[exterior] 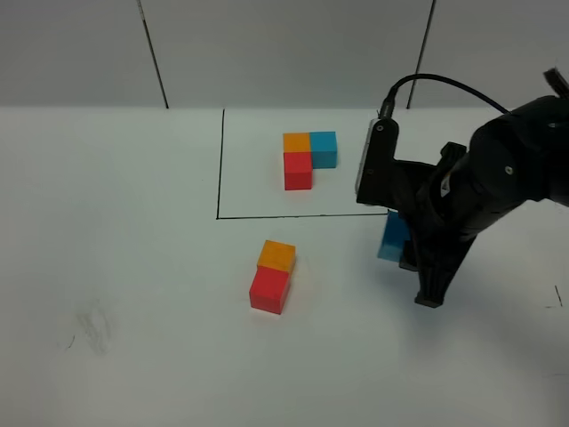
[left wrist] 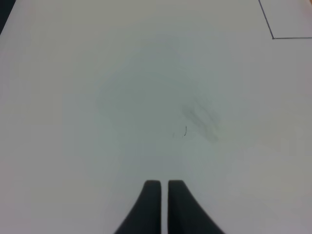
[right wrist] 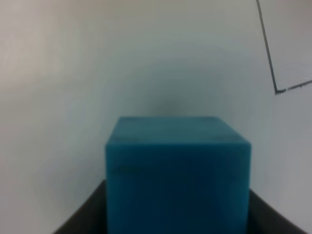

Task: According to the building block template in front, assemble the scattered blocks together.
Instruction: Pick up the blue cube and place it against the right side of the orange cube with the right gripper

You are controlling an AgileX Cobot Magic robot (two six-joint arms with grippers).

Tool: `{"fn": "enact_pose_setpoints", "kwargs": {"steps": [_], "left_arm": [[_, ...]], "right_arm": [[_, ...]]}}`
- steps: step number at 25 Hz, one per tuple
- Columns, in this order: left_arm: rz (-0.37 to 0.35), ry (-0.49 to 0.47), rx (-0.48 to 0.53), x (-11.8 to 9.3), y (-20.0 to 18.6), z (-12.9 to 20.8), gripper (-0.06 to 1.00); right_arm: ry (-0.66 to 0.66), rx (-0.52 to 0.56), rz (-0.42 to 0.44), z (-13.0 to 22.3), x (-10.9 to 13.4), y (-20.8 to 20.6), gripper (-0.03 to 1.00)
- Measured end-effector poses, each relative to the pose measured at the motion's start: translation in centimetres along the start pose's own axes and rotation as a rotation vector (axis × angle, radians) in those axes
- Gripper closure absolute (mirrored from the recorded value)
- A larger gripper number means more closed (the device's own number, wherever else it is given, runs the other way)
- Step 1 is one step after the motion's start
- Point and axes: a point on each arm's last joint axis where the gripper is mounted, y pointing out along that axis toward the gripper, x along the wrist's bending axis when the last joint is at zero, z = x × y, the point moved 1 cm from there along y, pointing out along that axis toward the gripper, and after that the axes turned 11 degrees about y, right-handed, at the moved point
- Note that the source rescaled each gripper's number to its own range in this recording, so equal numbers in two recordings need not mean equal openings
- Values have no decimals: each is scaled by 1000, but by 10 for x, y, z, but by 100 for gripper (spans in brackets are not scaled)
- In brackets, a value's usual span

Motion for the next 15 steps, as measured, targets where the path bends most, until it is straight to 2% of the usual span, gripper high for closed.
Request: {"fn": "enact_pose_setpoints", "kwargs": {"steps": [6, 15], "left_arm": [[0, 0, 0, 0, 0, 0, 94], [0, 0, 0, 0, 0, 0, 94]], "right_arm": [[-18, -11, -31, -24, 4, 16, 46], [-43, -7, -74, -38, 17, 33, 46]]}}
